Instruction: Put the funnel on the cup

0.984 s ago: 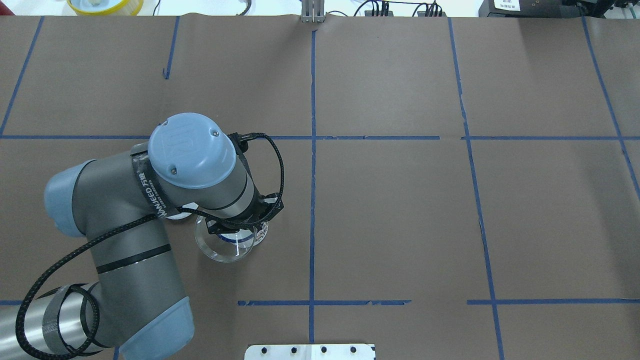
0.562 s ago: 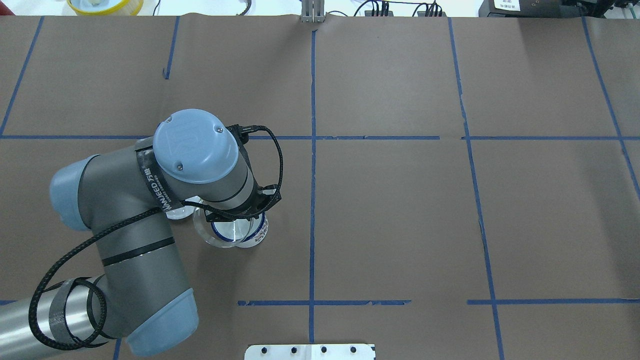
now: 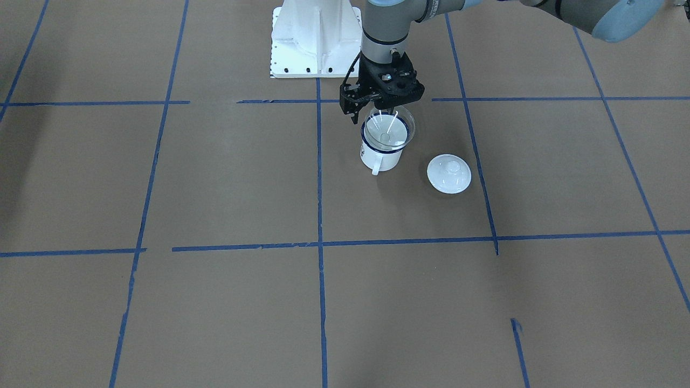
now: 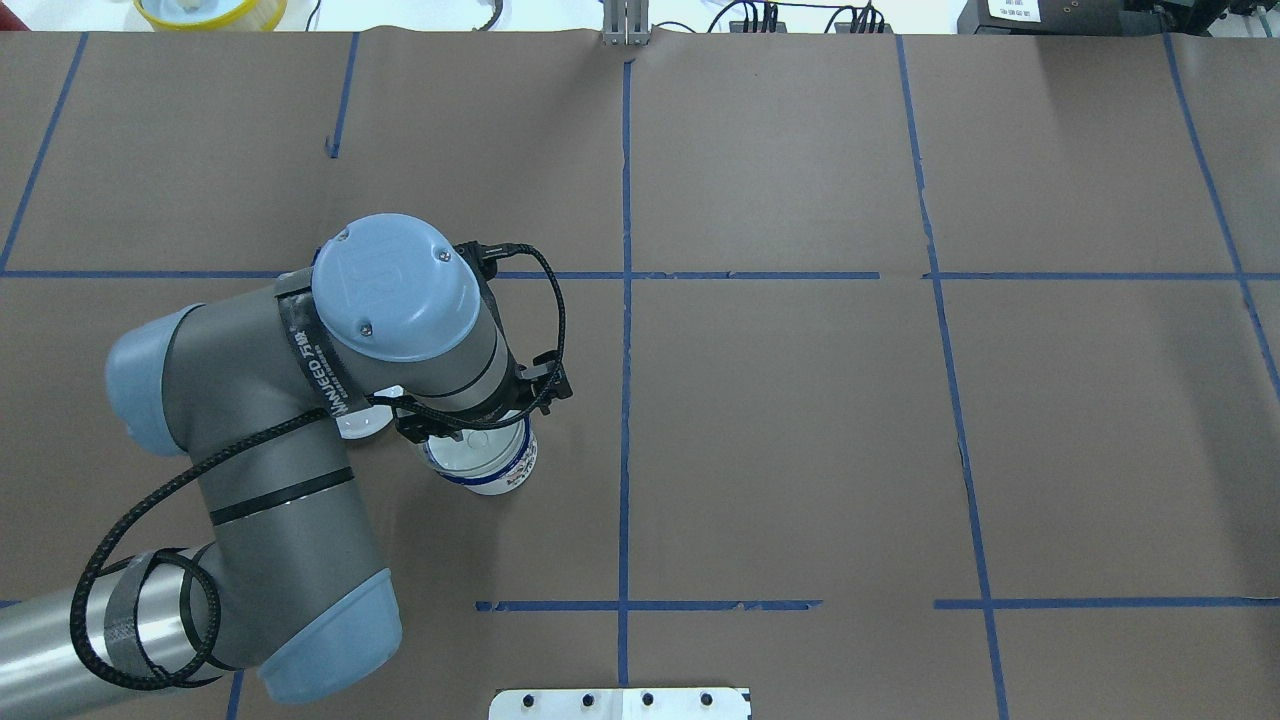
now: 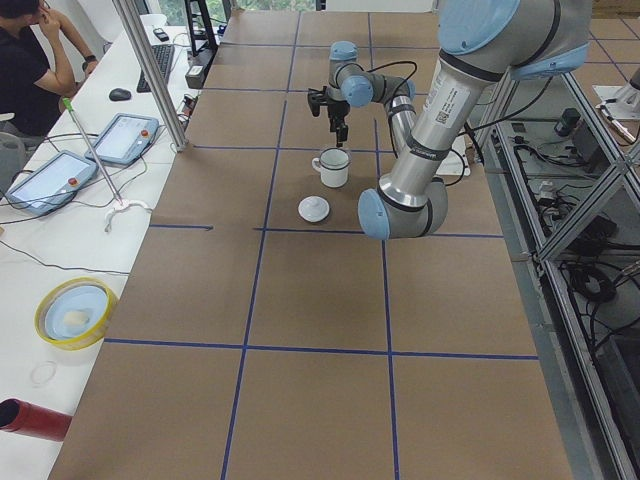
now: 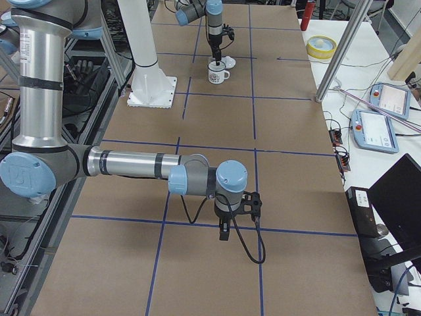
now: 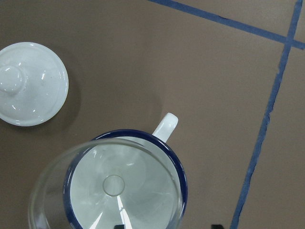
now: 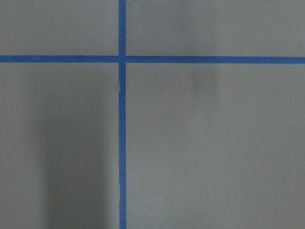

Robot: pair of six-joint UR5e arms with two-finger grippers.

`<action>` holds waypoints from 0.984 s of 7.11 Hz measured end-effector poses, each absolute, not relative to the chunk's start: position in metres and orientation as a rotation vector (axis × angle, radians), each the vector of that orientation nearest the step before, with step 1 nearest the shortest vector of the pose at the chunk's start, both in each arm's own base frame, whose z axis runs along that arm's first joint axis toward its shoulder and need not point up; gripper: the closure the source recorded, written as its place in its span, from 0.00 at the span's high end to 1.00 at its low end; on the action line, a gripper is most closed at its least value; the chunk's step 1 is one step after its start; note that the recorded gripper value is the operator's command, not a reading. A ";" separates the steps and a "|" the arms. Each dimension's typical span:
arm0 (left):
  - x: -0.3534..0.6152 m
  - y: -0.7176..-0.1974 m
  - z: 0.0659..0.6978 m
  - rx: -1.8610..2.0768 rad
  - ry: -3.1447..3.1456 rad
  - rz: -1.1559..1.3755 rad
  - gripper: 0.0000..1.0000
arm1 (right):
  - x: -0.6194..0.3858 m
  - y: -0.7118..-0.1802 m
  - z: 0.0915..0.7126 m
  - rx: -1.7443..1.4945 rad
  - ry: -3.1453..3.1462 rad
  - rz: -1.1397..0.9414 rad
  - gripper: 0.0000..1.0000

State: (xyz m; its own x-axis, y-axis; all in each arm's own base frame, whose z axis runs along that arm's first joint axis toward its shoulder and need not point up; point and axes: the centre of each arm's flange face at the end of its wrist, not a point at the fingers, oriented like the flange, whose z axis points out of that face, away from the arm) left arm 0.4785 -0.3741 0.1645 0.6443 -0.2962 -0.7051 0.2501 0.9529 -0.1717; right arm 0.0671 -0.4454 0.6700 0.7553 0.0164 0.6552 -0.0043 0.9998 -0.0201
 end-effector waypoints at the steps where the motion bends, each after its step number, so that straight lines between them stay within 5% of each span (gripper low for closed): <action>1: 0.473 -0.379 0.164 -0.052 0.817 -0.315 1.00 | 0.067 -0.445 0.670 -0.018 -0.715 0.011 1.00; 7: 0.354 -0.489 0.230 0.275 0.804 -0.056 1.00 | 0.067 -0.445 0.670 -0.018 -0.715 0.011 1.00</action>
State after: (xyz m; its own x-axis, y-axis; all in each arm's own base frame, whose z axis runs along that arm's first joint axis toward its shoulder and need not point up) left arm 0.3538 -0.4885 0.2299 0.6941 0.0544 -0.7178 0.1536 0.9630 0.2215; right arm 0.0672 -0.4454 0.6700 0.7553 0.0164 0.6552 -0.0043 0.9998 -0.0200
